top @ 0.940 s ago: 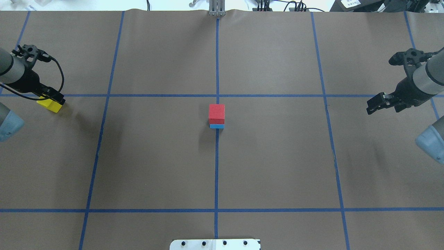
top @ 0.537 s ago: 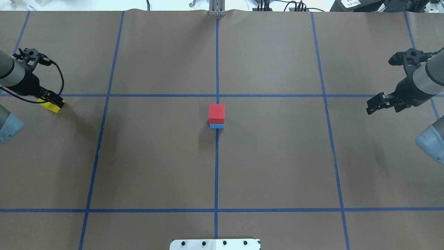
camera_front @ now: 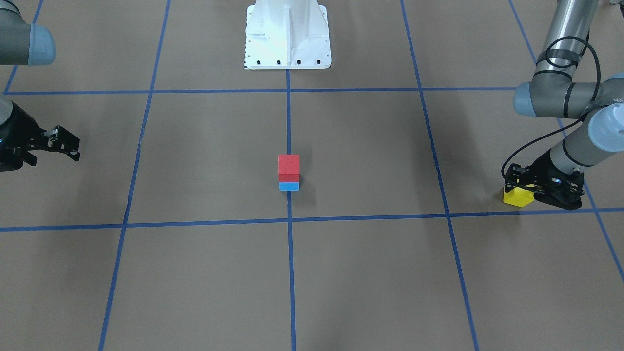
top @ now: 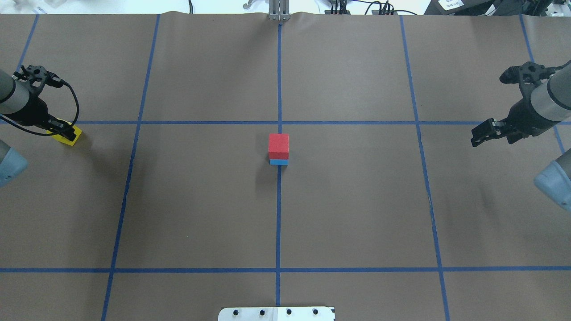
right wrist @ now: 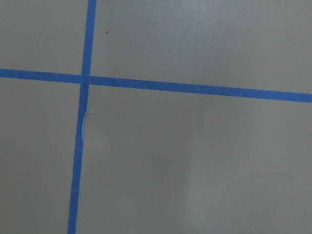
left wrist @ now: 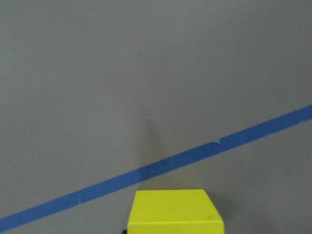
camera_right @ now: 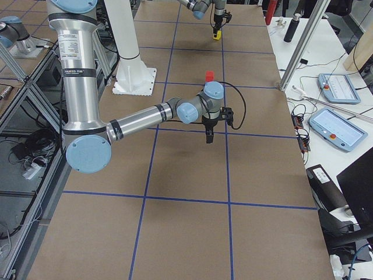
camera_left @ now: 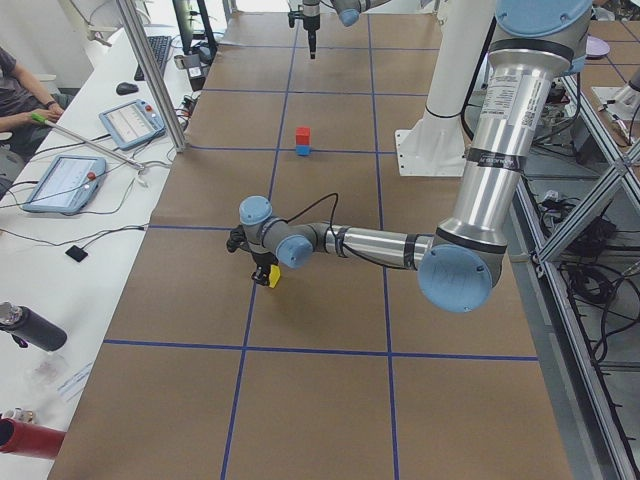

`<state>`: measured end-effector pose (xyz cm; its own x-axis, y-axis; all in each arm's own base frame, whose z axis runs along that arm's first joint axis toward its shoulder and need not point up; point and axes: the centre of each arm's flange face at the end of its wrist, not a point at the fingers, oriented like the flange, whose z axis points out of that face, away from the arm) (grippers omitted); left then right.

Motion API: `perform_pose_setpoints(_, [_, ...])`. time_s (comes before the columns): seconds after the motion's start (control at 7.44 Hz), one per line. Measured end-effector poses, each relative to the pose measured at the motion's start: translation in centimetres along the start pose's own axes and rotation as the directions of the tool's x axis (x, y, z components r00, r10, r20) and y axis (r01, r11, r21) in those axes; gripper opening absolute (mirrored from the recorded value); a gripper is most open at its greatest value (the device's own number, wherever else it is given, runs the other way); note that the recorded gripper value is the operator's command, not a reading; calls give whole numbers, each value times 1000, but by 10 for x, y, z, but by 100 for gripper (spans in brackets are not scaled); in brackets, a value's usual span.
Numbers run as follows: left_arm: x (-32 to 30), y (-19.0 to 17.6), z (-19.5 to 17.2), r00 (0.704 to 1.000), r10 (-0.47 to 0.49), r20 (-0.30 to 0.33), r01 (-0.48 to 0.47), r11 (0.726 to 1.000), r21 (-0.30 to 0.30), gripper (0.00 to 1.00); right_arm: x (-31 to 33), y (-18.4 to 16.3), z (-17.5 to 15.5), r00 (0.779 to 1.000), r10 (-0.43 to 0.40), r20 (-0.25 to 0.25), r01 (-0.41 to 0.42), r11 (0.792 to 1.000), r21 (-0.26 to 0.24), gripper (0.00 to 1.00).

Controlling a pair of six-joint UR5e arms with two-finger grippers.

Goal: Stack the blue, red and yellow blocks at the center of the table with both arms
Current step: 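Lower the left gripper onto the yellow cube and close on it, then lift the yellow cube and carry it above the red-blue stack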

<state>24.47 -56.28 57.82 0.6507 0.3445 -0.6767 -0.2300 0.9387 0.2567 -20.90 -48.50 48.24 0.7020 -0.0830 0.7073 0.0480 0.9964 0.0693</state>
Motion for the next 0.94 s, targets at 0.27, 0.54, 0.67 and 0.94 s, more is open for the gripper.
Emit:
perform_pose_setpoints(0.27, [71,-38,-65,999,-51,-21,50,998,-31,0,0,0,-1,1000,-1,2,1,1000,1,100])
perform_pose_setpoints(0.54, [174,-72,-132,986,-162,-46,161,987,-25,0,3,-1,-1,1000,-2,-2,2,1000,2,100])
perform_pose_setpoints(0.67, [236,-74,-140,974,-218,-69,216,976,-25,0,7,-3,-1,1000,1,-6,-1,1000,4,100])
perform_pose_setpoints(0.94, [357,-70,-132,949,-301,-90,300,954,-28,0,6,-14,2,1000,6,-10,-6,1000,7,100])
